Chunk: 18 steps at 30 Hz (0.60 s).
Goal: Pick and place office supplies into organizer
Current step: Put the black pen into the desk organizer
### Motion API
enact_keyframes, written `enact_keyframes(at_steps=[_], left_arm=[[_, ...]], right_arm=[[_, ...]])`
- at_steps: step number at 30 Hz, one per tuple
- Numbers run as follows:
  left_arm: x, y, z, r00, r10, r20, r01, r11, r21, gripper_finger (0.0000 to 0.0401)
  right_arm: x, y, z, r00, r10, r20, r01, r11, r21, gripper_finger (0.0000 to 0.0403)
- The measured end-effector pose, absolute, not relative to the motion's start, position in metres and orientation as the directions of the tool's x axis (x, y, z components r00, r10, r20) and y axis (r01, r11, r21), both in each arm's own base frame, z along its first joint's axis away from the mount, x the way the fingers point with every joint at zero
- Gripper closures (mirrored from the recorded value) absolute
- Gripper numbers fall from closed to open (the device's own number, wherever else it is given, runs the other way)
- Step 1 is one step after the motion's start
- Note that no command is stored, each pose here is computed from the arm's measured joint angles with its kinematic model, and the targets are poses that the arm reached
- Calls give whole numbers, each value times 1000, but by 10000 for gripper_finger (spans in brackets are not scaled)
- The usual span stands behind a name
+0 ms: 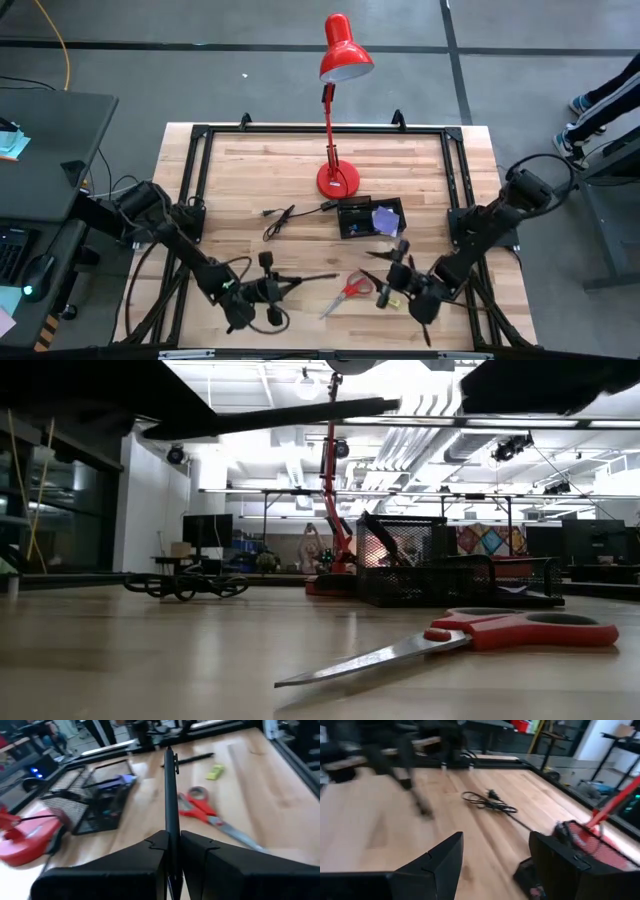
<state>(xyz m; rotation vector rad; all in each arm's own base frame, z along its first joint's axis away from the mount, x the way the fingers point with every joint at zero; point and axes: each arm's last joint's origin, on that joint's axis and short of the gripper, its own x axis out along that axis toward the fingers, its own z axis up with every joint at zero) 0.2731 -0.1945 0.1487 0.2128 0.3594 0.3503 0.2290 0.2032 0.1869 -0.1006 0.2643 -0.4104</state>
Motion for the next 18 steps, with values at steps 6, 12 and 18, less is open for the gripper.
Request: enact_keyframes(at_steps=[6, 12, 18], left_arm=[[275, -179, 159, 896, 355, -267, -287, 921, 262, 387], [287, -176, 174, 942, 288, -173, -237, 934, 266, 387], [289, -173, 185, 946, 306, -109, -258, 912, 319, 387]], right_arm=[[223, 214, 190, 915, -323, -242, 315, 946, -71, 183], [234, 212, 196, 936, -262, -233, 256, 965, -59, 183], [237, 219, 206, 968, -159, -193, 146, 986, -81, 183]])
